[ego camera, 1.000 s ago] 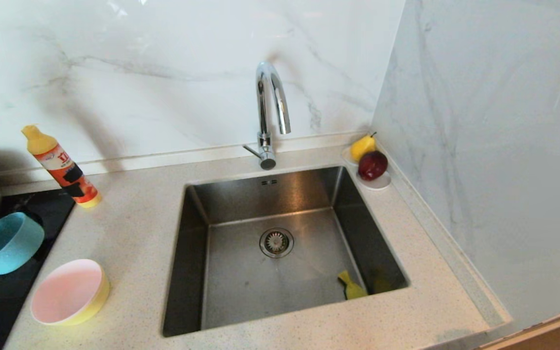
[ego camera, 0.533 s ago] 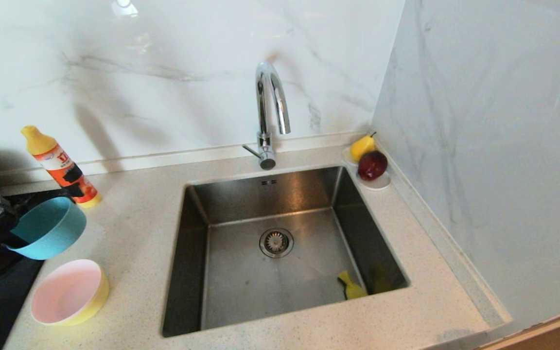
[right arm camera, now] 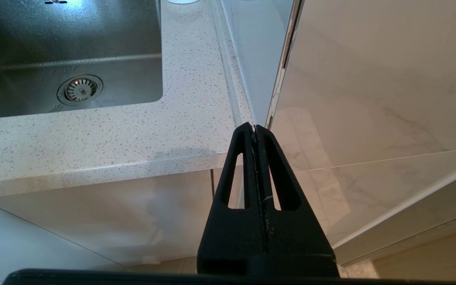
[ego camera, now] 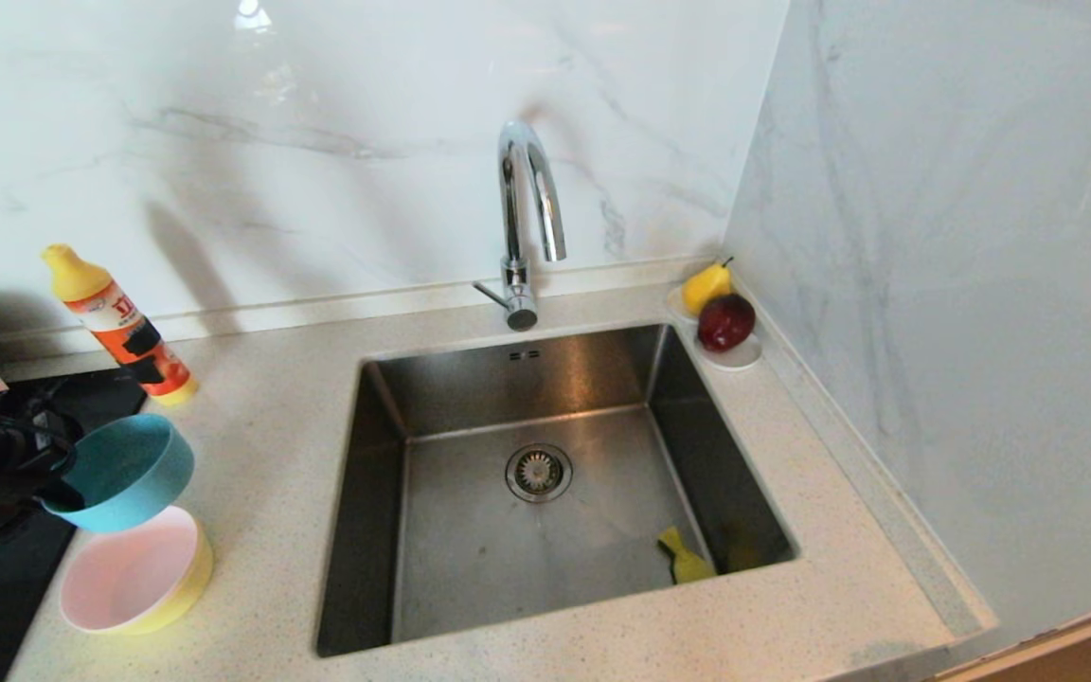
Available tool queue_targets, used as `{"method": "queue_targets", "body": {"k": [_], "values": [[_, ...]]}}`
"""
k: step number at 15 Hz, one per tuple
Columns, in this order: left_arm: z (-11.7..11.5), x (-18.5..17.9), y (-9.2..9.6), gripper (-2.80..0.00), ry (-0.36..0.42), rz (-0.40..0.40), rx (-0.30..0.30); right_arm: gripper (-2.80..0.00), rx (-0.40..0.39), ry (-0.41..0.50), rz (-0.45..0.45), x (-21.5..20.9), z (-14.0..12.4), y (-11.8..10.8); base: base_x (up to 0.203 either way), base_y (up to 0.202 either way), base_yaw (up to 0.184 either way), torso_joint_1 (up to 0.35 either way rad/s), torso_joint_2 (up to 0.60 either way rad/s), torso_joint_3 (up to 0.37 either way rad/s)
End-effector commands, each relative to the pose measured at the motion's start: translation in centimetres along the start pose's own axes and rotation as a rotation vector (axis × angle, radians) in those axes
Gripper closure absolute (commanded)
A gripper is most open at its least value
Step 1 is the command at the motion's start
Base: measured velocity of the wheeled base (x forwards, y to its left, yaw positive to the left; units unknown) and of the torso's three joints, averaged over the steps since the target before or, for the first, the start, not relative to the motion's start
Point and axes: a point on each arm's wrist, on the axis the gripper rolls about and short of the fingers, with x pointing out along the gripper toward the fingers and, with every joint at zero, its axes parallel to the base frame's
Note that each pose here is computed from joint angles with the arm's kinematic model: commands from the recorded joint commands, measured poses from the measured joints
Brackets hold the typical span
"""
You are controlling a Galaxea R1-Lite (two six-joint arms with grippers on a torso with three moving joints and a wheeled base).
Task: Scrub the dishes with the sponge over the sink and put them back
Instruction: Place the bowl on the bowl
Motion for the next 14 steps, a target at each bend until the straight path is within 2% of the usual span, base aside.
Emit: {"method": "queue_targets", "body": {"k": [1,4,10,14], "values": [[-0.6,1.0,-0.2,0.0,-0.026,0.004,0.034,0.0,0.0,0.001,0.0,0.0,0.0,0.0,0.0,0.0,0.0,0.0,0.0,0.0],[-1.1,1.4,-0.5,0.0,-0.053,0.0,0.071,0.0,0.0,0.001,0.0,0.0,0.0,0.0,0.0,0.0,0.0,0.0,0.0,0.0],[-2.2,2.7,0.0,0.0,-0.004,0.011,0.07,0.0,0.0,0.001,0.0,0.0,0.0,0.0,0.0,0.0,0.0,0.0,0.0,0.0],[-2.2,3.4,0.0,0.0,-0.042,0.003,0.083,0.0,0.0,0.001,0.0,0.0,0.0,0.0,0.0,0.0,0.0,0.0,0.0,0.0]]}}
